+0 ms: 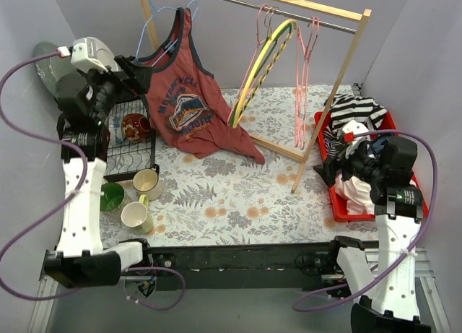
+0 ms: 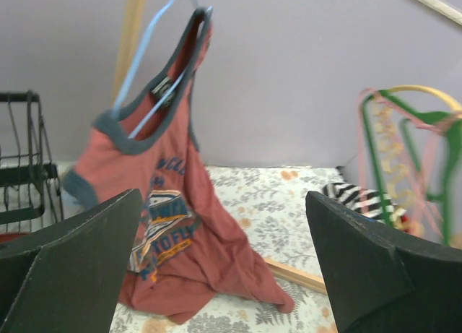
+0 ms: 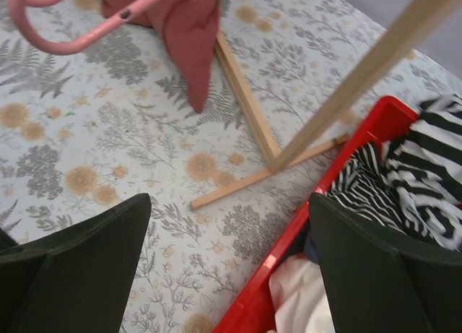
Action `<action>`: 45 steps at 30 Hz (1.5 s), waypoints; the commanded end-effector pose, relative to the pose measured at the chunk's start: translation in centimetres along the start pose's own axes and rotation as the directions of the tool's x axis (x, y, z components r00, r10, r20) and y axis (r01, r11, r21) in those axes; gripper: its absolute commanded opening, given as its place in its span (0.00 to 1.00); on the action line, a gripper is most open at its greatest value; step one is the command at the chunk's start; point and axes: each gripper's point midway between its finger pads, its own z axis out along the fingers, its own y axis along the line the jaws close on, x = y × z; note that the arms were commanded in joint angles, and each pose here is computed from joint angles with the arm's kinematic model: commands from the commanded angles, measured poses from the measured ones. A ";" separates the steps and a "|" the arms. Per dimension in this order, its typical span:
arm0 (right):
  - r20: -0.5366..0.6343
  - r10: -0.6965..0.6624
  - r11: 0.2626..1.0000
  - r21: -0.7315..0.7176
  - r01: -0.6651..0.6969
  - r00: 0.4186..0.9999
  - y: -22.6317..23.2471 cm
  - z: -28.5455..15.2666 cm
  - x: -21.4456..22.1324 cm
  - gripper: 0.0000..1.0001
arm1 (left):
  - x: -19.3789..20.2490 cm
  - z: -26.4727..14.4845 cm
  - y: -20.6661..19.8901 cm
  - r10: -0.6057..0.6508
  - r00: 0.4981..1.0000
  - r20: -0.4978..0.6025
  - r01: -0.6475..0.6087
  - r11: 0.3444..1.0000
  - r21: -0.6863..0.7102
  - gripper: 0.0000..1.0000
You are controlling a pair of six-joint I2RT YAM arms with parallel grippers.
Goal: Place the tank top on the hanger
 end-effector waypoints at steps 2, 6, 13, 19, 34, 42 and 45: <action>-0.013 0.077 0.903 0.425 -0.064 0.997 -5.5 -4.2 -1.5 0.98 | 0.8 -5.0 -3.2 0.019 0.999 -0.032 -0.016 0.995 0.094 0.98; 0.057 0.053 0.784 0.616 -0.077 0.997 -7.6 -8.0 -4.2 0.98 | 1.4 -8.4 -5.8 0.008 0.998 -0.060 0.003 0.983 0.184 0.98; 0.210 0.052 0.540 0.817 -0.205 0.976 -11.3 -14.1 -9.9 0.99 | 2.9 -11.5 -9.9 -0.102 0.987 -0.124 0.141 0.922 0.360 0.98; 0.264 -0.031 0.501 0.839 -0.214 0.964 -11.3 -16.9 -14.0 0.99 | 4.0 -12.6 -11.6 -0.123 0.972 -0.198 0.196 0.891 0.410 0.98; 0.276 -0.016 0.546 0.808 -0.223 0.961 -10.6 -15.9 -13.4 0.99 | 4.5 -14.1 -11.8 -0.061 0.980 -0.190 0.122 0.935 0.333 0.98; 0.273 -0.009 0.549 0.805 -0.223 0.962 -10.6 -15.6 -12.9 0.98 | 4.8 -14.2 -11.5 -0.052 0.981 -0.189 0.112 0.941 0.321 0.98; 0.272 -0.007 0.543 0.809 -0.225 0.962 -10.8 -15.5 -12.7 0.99 | 4.6 -14.2 -11.5 -0.047 0.982 -0.182 0.105 0.941 0.321 0.98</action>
